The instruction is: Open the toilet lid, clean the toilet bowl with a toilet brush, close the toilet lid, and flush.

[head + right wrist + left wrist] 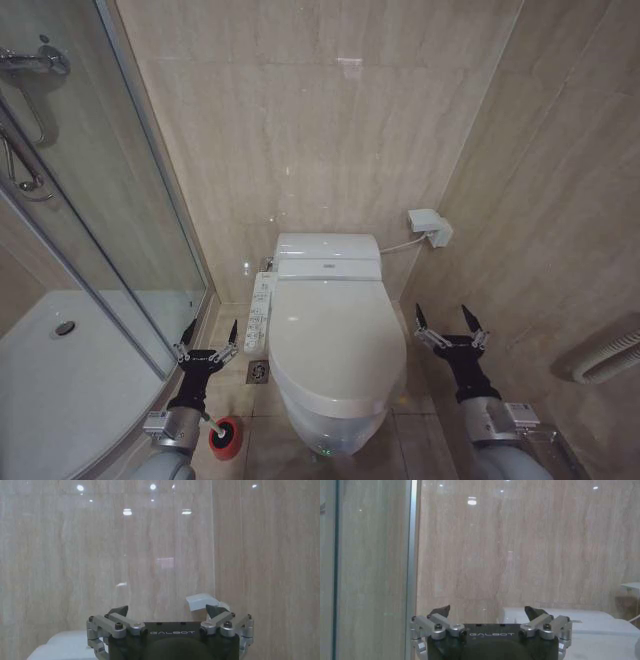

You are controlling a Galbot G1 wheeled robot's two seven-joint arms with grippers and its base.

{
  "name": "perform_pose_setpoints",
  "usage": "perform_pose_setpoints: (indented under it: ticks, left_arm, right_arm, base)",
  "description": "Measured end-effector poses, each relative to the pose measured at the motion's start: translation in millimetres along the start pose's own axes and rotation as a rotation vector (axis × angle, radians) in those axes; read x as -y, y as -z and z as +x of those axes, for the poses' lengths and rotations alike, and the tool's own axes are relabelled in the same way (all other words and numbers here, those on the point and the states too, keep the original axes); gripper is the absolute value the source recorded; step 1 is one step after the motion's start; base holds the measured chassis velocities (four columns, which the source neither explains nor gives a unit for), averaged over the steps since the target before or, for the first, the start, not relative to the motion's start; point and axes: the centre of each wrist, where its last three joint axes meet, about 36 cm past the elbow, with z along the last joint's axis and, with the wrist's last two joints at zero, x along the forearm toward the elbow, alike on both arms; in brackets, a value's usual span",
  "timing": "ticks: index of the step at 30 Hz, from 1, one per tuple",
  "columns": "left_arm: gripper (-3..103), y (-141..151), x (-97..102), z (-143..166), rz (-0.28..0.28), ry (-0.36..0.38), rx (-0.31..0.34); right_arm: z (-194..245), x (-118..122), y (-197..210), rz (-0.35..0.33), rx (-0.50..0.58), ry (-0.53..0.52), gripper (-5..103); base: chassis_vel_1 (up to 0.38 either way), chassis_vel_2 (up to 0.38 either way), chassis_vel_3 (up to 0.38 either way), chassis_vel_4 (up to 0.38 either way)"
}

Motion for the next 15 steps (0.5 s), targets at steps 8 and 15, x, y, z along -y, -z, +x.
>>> perform_pose_setpoints:
  ticks: [8, 15]
  left_arm:
    - [100, 0.0, 0.0, 0.0, 0.0, 0.0, 0.0]
    - [100, 0.0, 0.0, 0.0, 0.0, 0.0, 0.0]
  right_arm:
    - [0.8, -2.9, -5.6, 0.004, -0.014, -0.007, 100]
    - [-1.1, -4.1, -5.4, -0.002, -0.011, -0.01, 100]
  base:
    - [0.0, 0.0, 0.0, 0.0]
    - [0.0, 0.0, 0.0, 0.0]
